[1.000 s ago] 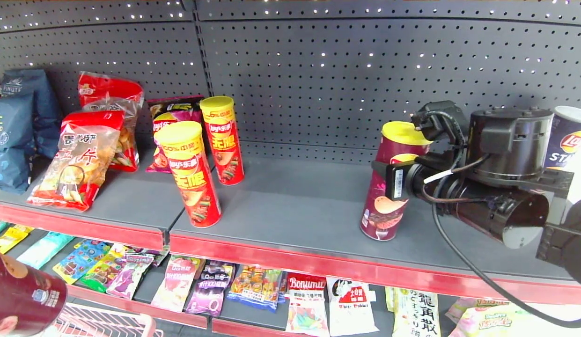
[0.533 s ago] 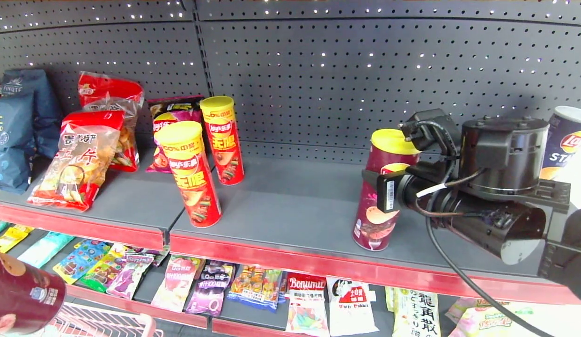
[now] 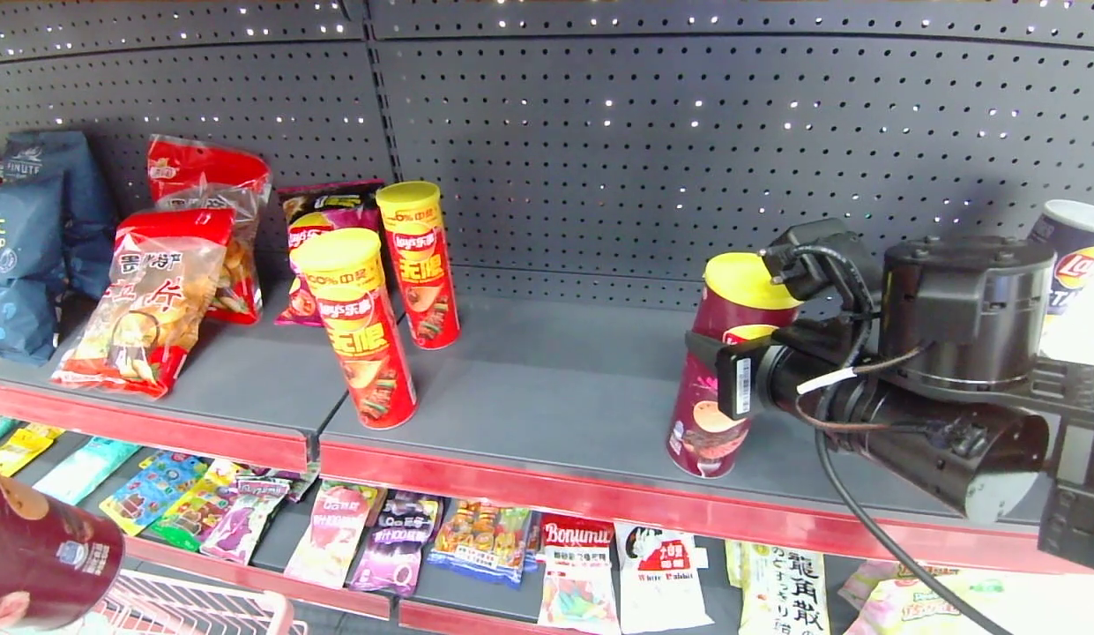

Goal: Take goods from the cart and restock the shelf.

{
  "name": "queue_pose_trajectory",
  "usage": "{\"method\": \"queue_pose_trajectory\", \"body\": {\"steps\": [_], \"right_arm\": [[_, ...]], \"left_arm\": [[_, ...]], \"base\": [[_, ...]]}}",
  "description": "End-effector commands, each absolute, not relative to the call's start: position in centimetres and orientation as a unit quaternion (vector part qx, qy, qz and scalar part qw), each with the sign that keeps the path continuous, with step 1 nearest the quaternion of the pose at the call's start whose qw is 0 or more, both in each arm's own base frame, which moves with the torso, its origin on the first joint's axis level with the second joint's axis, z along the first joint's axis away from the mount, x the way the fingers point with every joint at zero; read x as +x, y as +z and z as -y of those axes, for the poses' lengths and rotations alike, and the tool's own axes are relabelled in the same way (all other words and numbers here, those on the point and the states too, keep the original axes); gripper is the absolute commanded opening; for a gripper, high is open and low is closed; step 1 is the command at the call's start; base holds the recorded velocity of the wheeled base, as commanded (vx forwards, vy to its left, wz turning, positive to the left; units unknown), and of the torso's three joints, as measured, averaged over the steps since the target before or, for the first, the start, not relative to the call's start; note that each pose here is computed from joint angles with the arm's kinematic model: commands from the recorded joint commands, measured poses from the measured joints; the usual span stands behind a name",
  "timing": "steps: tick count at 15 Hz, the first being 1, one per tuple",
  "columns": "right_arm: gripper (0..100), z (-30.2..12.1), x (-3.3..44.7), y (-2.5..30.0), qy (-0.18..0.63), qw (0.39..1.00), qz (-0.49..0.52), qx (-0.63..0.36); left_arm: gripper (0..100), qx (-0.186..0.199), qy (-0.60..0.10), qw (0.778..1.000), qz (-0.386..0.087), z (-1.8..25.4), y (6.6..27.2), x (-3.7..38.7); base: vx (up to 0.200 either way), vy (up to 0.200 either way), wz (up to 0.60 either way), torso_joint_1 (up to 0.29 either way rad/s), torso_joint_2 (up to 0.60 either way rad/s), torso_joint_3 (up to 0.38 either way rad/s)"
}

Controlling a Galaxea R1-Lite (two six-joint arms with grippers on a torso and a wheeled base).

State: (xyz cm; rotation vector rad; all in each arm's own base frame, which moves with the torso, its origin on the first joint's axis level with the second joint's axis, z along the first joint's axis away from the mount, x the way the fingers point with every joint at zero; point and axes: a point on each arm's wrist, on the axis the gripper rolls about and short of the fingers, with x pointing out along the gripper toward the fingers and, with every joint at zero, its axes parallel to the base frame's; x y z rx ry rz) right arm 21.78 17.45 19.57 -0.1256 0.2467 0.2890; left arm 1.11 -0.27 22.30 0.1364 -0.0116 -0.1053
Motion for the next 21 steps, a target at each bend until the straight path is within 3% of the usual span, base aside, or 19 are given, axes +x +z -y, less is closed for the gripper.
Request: {"method": "queue_pose_trajectory", "body": {"steps": [1, 9, 10, 21], "right_arm": [[0, -17.8, 21.5, 19.6, 0.151, 0.979, -0.122, -0.063], [0, -17.9, 21.4, 19.5, 0.154, 0.978, -0.123, -0.066], [100, -17.9, 21.4, 19.5, 0.154, 0.978, -0.123, -0.066], [100, -16.4, 19.0, 19.6, 0.157, 0.978, -0.118, -0.069]], "left_arm": [[0, 0.068, -0.052, 0.996, 0.005, 0.3, 22.3, 1.1], [0, 0.068, -0.053, 0.996, 0.004, 0.3, 22.2, 1.2], [0, 0.068, -0.053, 0.996, 0.004, 0.3, 22.2, 1.1], [0, 0.068, -0.053, 0.996, 0.004, 0.3, 22.1, 1.1]], "base": [[0.0, 0.0, 0.0, 0.0, 0.0, 0.0], [0.0, 0.0, 0.0, 0.0, 0.0, 0.0], [0.0, 0.0, 0.0, 0.0, 0.0, 0.0], [0.0, 0.0, 0.0, 0.0, 0.0, 0.0]]}}
